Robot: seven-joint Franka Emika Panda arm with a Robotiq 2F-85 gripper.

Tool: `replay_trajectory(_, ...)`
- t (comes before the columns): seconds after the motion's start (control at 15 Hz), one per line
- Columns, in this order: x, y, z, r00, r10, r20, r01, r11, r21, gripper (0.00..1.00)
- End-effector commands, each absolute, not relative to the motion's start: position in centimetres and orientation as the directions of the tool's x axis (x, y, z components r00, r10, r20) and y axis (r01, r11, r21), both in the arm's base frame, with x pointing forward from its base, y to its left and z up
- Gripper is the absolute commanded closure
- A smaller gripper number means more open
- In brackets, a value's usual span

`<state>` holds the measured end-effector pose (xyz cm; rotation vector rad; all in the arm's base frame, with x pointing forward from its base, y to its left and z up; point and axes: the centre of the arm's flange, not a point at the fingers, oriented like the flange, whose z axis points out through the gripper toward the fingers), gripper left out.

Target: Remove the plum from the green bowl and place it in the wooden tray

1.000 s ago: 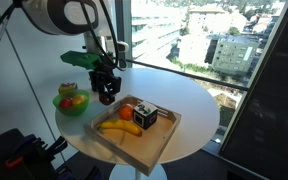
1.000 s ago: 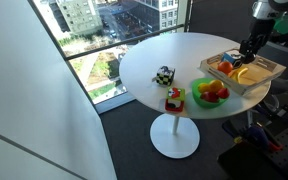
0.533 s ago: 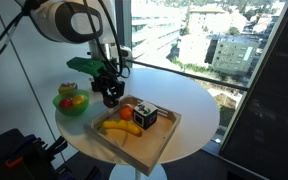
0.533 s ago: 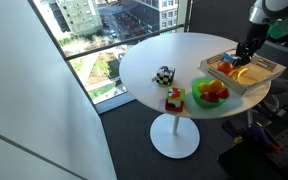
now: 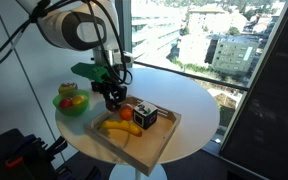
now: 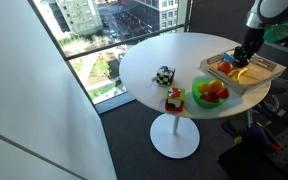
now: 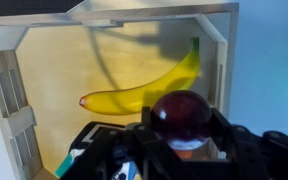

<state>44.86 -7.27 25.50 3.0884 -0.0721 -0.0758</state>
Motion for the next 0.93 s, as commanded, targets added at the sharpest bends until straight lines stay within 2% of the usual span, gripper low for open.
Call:
replay_trajectory(0.0, 45.6, -7.6, 25.3, 0.997, -0.061, -0.042, -0.058, -0.995, 0.078, 0.11)
replay_trajectory(0.07, 45.6, -7.7, 25.3, 0.997, -0.061, -0.044, -0.058, -0.995, 0.079, 0.02)
replay_trajectory(0.13, 45.5, -7.6, 25.3, 0.997, -0.06, -0.043, -0.056, -0.995, 0.08, 0.0)
replay_trajectory(0.87, 45.8, -8.8, 29.1, 0.996, -0.082, -0.043, -0.079, -0.994, 0.069, 0.0)
